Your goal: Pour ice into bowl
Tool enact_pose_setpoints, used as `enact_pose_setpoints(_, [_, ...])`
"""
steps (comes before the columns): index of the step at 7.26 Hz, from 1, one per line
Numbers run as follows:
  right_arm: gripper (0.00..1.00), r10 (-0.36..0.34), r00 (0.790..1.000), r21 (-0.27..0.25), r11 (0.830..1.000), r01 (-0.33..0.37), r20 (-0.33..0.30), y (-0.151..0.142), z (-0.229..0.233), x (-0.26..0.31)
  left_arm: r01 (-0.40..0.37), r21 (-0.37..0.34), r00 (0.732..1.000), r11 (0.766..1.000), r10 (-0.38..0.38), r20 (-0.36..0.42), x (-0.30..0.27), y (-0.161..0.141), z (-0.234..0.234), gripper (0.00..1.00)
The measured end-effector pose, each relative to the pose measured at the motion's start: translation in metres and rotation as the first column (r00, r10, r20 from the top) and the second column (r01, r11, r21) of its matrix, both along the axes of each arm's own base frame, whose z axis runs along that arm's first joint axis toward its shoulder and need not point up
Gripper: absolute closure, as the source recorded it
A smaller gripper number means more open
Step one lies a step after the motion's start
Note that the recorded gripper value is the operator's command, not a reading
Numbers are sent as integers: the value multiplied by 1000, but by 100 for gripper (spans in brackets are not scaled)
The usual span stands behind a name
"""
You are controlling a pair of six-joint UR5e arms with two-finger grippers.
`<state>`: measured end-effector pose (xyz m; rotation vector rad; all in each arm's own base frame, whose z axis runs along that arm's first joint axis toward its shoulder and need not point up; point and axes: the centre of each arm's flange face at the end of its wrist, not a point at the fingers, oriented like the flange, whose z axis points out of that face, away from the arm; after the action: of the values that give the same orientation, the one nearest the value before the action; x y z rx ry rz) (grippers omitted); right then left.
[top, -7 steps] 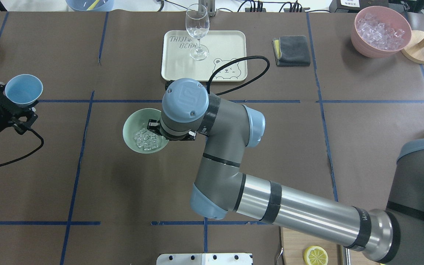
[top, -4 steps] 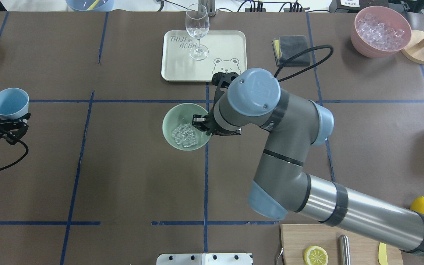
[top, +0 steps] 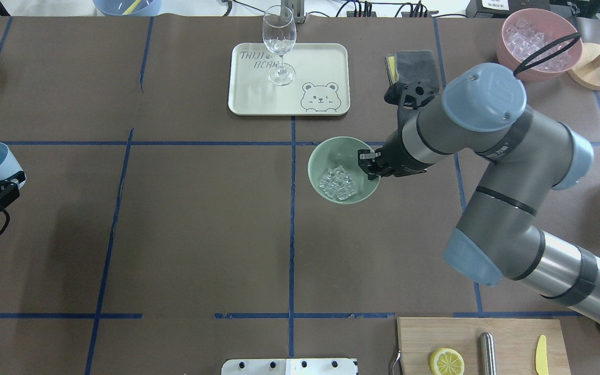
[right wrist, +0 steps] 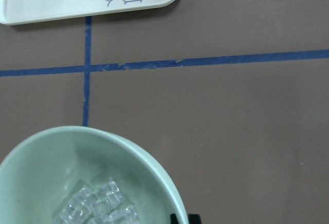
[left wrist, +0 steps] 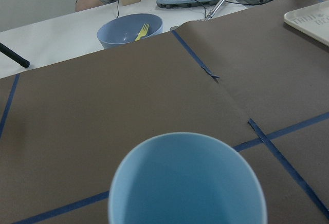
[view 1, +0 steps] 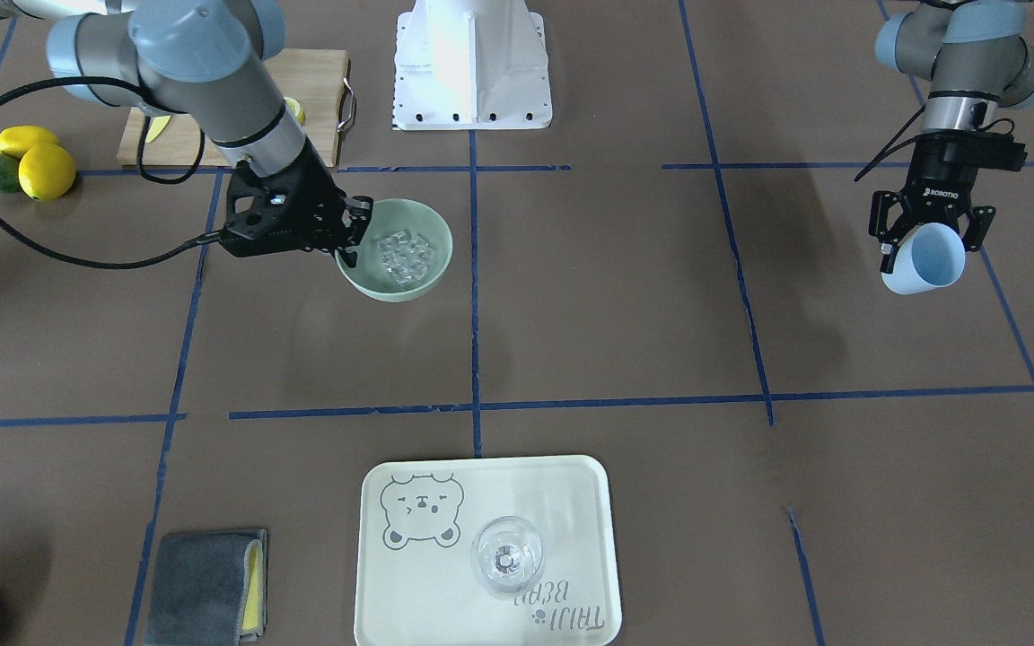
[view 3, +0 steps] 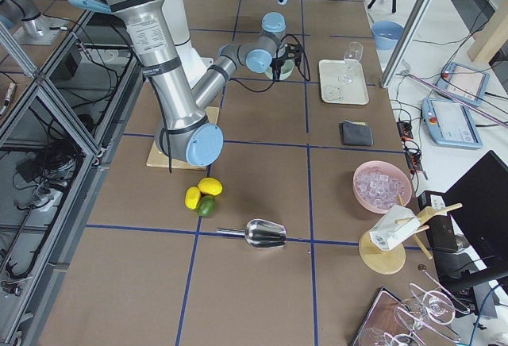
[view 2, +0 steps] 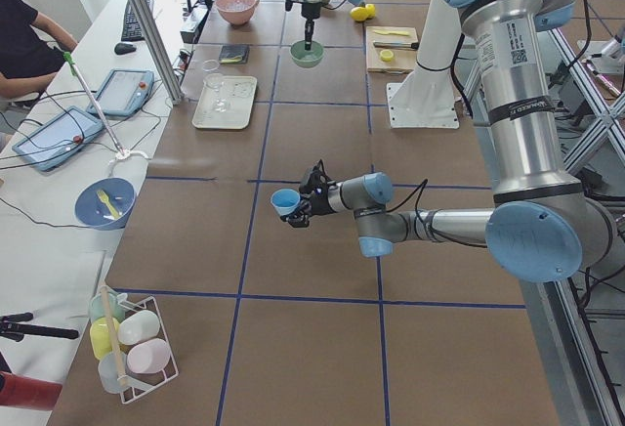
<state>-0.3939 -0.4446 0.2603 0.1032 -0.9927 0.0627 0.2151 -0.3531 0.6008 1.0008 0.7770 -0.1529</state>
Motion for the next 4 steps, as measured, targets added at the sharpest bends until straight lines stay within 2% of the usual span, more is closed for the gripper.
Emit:
enact_pose_setpoints(2, [100, -15, 999, 31, 999, 16, -36, -4, 39, 49, 77, 1, 997, 997, -77, -27, 12, 4, 16, 100])
enact_pose_setpoints(4, [100, -37, 996, 51, 998, 41, -83, -13, 80, 90, 129, 12, 991, 992, -128, -30, 50, 11, 29, 100])
